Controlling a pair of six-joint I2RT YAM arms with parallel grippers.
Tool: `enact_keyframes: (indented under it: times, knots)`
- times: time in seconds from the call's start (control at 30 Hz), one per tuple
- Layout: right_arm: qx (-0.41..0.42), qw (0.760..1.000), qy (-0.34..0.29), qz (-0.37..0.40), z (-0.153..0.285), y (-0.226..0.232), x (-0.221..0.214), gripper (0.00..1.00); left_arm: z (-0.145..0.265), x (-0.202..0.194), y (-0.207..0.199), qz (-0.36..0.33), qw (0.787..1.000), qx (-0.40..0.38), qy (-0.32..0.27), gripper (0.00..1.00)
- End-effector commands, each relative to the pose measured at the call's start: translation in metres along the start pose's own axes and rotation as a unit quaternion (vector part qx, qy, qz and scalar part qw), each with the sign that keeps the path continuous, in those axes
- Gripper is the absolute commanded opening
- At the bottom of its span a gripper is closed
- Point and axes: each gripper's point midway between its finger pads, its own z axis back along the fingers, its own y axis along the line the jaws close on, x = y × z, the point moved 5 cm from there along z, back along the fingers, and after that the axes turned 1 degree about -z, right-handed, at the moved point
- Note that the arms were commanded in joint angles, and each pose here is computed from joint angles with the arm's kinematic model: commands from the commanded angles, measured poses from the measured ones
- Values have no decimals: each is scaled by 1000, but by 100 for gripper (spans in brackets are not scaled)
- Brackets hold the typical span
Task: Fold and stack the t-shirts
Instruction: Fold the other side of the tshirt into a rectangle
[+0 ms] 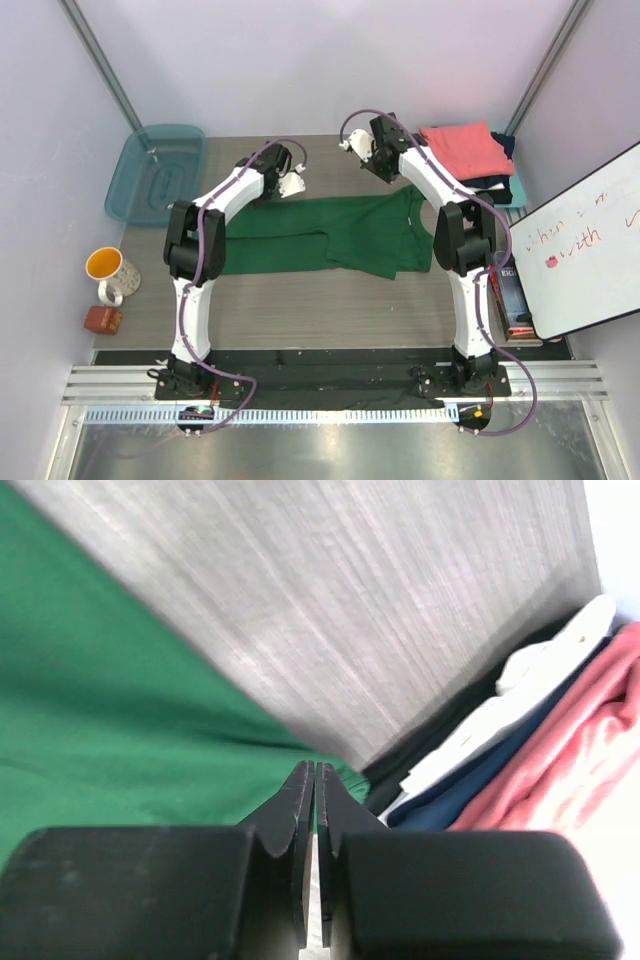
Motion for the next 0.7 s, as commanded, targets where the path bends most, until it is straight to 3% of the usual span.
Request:
enact_keyframes:
  times: [0.0,0.07,0.3,0.67]
  knots:
    - [-39,999,8,-10,-9,-16,0,12,-2,16,10,-7,999,3,-36,0]
    - [-43,997,12,-63,-10,-25,-12,31,-3,21,11,-10,999,0,-45,0]
    - [47,957,-34,-284,0,-38,-46,47,3,29,13,-19,997,-3,-70,0]
    - [192,900,-80,-384,-1,-42,-80,42,10,46,10,-55,995,5,-81,0]
